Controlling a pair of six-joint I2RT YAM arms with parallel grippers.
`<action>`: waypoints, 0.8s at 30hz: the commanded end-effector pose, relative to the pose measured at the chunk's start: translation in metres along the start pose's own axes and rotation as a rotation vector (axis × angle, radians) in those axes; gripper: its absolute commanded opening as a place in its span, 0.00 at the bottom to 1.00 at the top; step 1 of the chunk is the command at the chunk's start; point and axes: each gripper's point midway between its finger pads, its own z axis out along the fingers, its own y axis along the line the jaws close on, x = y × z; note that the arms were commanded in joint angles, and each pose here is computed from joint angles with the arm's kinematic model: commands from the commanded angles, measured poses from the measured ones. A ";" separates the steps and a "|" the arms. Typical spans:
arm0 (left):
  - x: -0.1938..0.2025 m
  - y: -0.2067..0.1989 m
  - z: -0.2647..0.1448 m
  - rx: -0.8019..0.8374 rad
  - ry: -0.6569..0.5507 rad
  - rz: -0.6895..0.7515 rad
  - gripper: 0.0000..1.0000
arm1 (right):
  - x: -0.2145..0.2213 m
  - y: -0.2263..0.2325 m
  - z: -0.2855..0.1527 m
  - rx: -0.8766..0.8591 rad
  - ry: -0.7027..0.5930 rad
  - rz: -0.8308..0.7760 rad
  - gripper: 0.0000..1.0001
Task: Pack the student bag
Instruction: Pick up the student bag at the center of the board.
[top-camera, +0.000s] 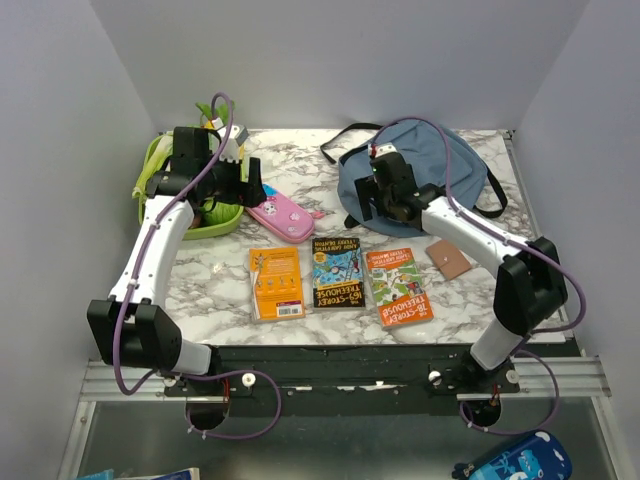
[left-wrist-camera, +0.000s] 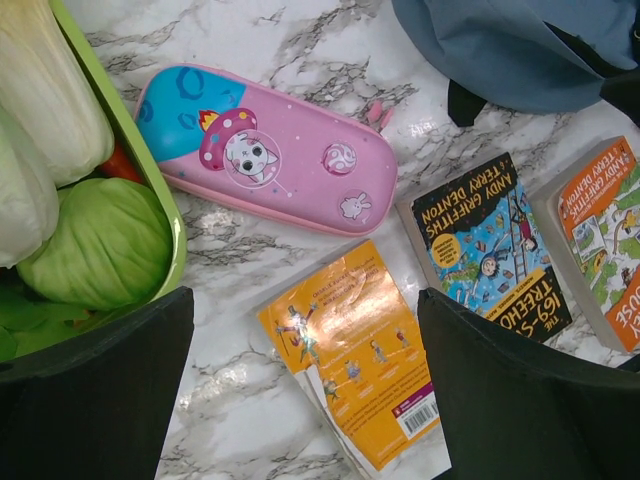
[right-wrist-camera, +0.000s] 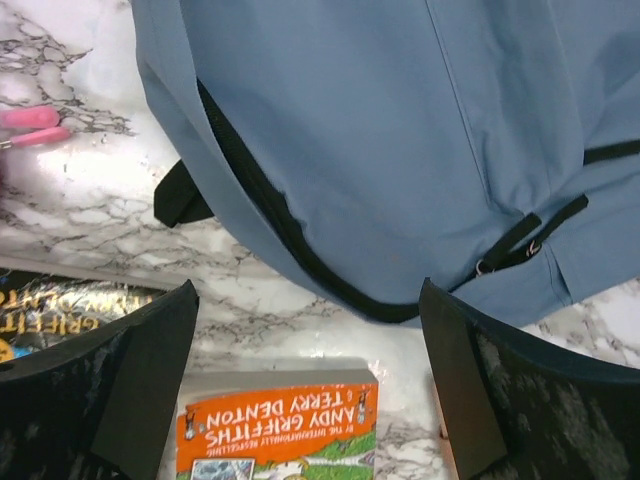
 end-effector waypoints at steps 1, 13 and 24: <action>-0.010 -0.005 0.002 0.030 -0.020 0.000 0.99 | -0.029 0.006 0.016 -0.012 -0.066 -0.058 1.00; -0.007 0.002 0.013 0.023 -0.007 0.008 0.99 | 0.006 0.032 0.078 -0.044 0.066 -0.110 1.00; -0.007 0.006 0.019 0.001 -0.017 -0.031 0.99 | 0.006 0.030 0.096 0.020 0.116 -0.081 0.25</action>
